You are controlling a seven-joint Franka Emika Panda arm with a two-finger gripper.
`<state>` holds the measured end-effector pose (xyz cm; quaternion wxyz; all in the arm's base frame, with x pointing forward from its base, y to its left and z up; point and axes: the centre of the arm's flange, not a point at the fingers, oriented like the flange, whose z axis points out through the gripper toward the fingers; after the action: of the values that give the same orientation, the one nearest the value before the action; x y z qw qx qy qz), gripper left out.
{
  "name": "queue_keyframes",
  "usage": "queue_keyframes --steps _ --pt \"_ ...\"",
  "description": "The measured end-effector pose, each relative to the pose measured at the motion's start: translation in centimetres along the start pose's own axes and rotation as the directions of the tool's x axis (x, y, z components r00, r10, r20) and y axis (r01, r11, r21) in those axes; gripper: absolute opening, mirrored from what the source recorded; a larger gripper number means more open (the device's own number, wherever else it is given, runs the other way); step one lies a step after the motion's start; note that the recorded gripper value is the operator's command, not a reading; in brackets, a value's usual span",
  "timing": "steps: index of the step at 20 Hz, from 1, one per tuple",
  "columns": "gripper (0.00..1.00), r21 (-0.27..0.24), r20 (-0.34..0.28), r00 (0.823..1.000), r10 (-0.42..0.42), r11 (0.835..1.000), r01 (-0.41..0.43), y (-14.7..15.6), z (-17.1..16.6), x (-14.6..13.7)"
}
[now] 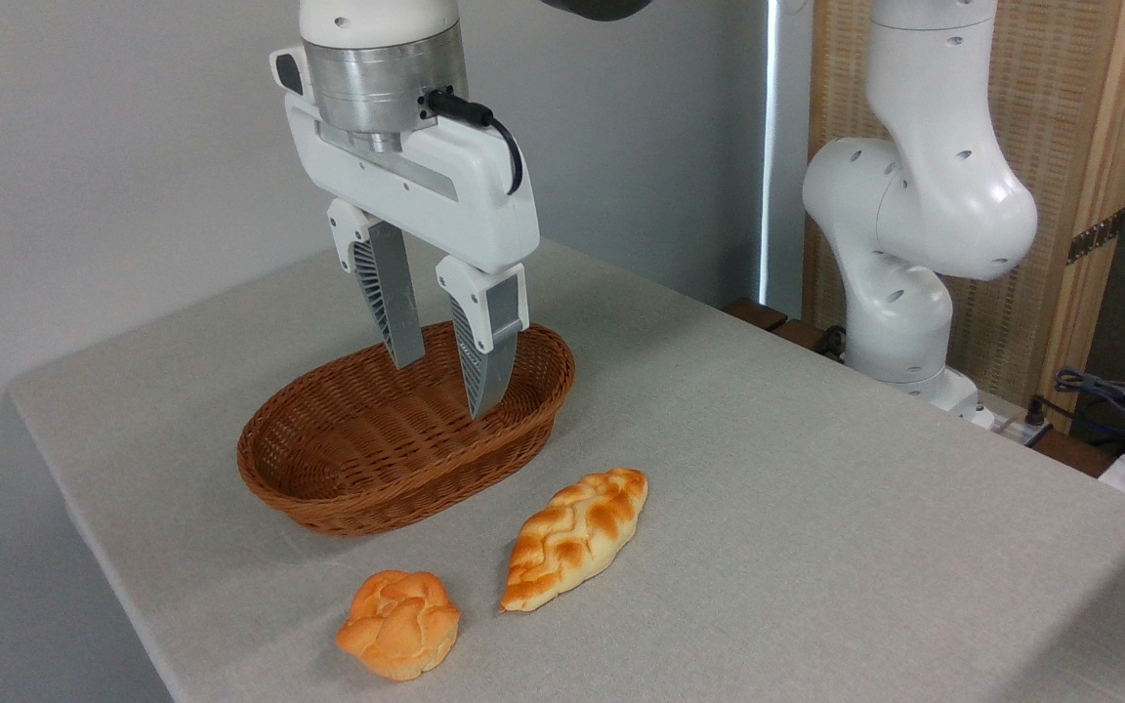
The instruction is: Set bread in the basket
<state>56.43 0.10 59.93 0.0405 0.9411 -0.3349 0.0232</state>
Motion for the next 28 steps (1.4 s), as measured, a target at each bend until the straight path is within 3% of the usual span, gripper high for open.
queue_keyframes --steps 21,28 --pt "1.00 0.000 -0.001 1.000 0.016 1.000 -0.016 0.8 0.1 0.5" --pt "1.00 0.055 -0.074 0.997 0.008 0.998 -0.004 1.7 2.7 -1.6"
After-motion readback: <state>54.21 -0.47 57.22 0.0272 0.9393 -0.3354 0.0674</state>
